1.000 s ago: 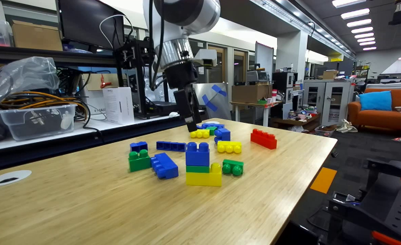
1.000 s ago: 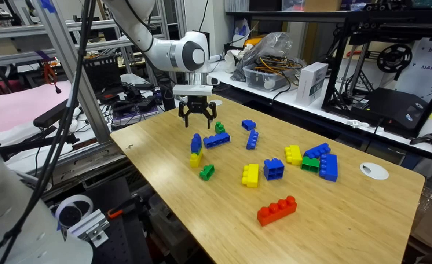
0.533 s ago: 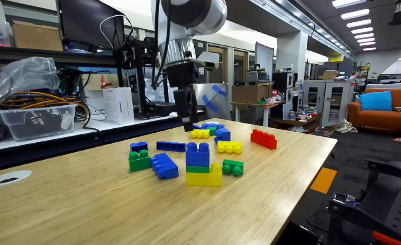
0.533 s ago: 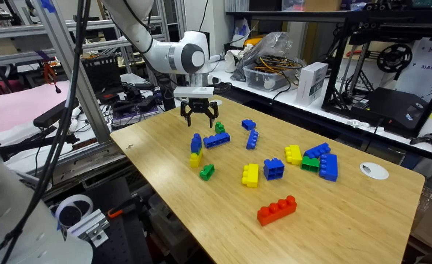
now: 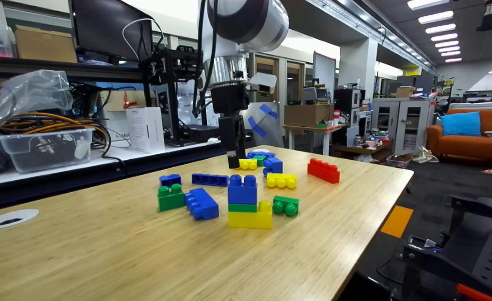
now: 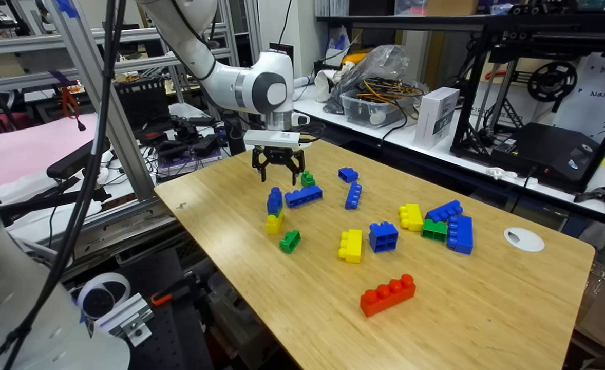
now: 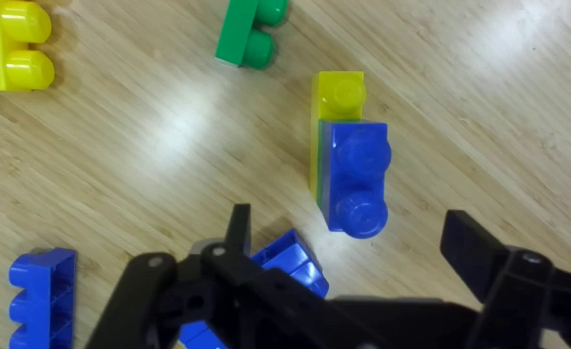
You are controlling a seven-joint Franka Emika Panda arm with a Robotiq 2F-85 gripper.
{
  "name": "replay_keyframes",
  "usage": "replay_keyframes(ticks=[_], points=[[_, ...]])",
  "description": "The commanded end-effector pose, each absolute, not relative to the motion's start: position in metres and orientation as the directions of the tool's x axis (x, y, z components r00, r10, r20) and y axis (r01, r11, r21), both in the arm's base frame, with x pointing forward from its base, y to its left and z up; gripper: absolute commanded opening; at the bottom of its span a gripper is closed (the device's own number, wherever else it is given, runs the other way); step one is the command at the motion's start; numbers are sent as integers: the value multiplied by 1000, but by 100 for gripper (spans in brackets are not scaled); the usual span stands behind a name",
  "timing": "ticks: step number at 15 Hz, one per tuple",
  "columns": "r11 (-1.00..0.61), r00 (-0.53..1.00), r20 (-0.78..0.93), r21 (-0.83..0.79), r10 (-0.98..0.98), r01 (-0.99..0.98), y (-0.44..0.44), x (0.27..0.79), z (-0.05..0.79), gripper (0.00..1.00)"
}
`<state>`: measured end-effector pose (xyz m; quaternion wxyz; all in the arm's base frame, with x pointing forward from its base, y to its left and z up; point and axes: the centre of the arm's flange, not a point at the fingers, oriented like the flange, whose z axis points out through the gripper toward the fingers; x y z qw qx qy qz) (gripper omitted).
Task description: Put the blue block on the green and yellow tower
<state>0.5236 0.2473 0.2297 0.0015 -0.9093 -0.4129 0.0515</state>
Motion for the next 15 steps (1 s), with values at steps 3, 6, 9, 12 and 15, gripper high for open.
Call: replay_keyframes(ticks=[3, 6, 9, 12, 15], points=[[-648, 643, -77, -94, 762, 756, 238, 519, 215, 100], [-639, 633, -91, -100, 769, 763, 241, 517, 207, 67], [-631, 623, -105, -111, 775, 768, 244, 516, 201, 44], [-625, 614, -118, -120, 780, 771, 246, 513, 193, 24], [-619, 608, -119, -122, 785, 776, 246, 512, 191, 8]])
